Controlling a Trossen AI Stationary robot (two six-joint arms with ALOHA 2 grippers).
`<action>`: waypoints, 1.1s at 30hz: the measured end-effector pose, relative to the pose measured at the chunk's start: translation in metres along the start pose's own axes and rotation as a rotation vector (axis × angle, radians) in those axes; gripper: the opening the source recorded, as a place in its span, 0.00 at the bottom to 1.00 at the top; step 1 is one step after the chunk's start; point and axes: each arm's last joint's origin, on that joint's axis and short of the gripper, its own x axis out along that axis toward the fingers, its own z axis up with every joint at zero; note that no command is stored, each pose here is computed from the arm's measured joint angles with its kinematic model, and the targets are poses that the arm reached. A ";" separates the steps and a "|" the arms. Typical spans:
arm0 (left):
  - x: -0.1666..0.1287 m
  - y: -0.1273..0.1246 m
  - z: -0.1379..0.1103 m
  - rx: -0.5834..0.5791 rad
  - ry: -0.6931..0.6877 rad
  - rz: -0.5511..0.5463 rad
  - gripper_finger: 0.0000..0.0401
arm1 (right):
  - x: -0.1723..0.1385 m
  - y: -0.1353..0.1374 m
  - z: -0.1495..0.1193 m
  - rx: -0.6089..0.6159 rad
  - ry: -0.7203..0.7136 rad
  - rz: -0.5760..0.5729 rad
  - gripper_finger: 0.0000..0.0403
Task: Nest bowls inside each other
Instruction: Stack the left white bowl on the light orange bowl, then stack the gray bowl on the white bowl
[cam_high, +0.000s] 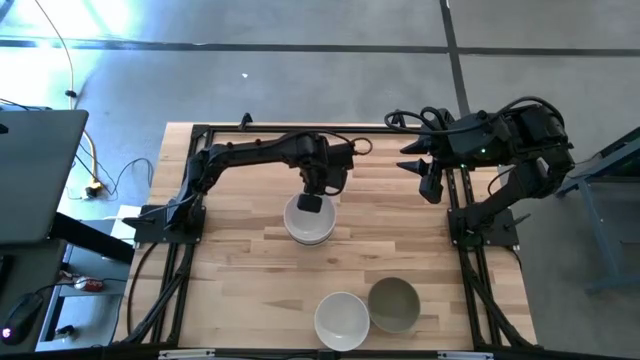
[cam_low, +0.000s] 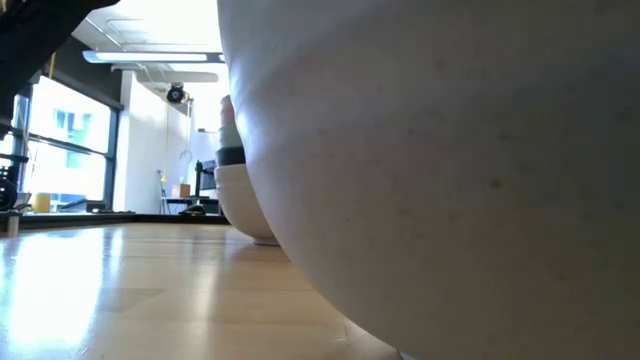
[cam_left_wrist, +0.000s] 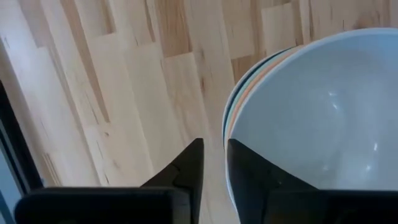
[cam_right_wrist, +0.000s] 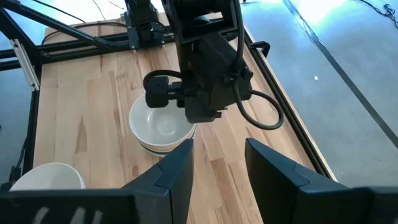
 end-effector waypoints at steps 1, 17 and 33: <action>-0.002 0.000 0.000 0.000 0.000 0.000 0.17 | 0.000 0.000 0.000 0.000 0.000 0.000 0.34; -0.087 -0.039 -0.024 -0.033 -0.117 0.007 0.39 | 0.008 0.005 -0.004 0.061 0.066 0.085 0.34; -0.171 -0.080 -0.083 -0.158 -0.371 0.040 0.45 | 0.058 0.020 -0.053 0.078 0.407 0.143 0.34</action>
